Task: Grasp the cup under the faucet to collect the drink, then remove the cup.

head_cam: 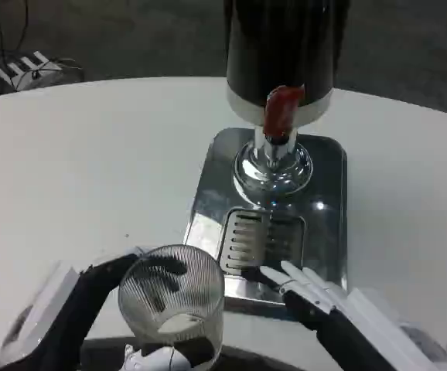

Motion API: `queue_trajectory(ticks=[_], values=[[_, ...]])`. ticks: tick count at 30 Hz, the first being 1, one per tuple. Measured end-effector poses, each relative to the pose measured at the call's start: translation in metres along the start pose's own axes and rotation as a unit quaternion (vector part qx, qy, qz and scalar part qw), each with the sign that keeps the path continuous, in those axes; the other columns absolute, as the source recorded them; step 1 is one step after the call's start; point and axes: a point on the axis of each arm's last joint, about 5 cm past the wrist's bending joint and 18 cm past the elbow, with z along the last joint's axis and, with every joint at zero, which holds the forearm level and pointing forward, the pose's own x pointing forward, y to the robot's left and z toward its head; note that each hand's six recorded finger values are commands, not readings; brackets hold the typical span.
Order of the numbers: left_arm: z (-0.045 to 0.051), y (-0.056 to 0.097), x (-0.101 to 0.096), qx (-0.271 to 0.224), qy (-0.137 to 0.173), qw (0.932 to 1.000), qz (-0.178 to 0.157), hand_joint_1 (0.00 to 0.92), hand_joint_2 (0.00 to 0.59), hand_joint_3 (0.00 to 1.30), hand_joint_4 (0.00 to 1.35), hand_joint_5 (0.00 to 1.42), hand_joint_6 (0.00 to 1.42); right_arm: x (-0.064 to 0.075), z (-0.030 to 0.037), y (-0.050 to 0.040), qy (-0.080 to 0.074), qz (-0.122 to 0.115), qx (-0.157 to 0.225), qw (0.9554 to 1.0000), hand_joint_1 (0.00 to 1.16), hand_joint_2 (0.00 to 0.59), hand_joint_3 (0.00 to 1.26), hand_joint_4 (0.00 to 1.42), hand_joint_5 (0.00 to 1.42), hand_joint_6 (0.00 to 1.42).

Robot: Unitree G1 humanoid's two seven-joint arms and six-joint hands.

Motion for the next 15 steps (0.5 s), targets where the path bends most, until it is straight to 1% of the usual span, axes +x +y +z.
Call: queue_trajectory(ticks=[15], values=[[0.0000,-0.0001,0.0000,0.000,0.000,1.0000,0.000,0.665,0.061,0.74,0.67,0.63,0.21,-0.0010,0.0002,0.0005,0.002,0.000,0.003,1.0000,0.59,0.472,0.11,0.03,0.00,0.00]])
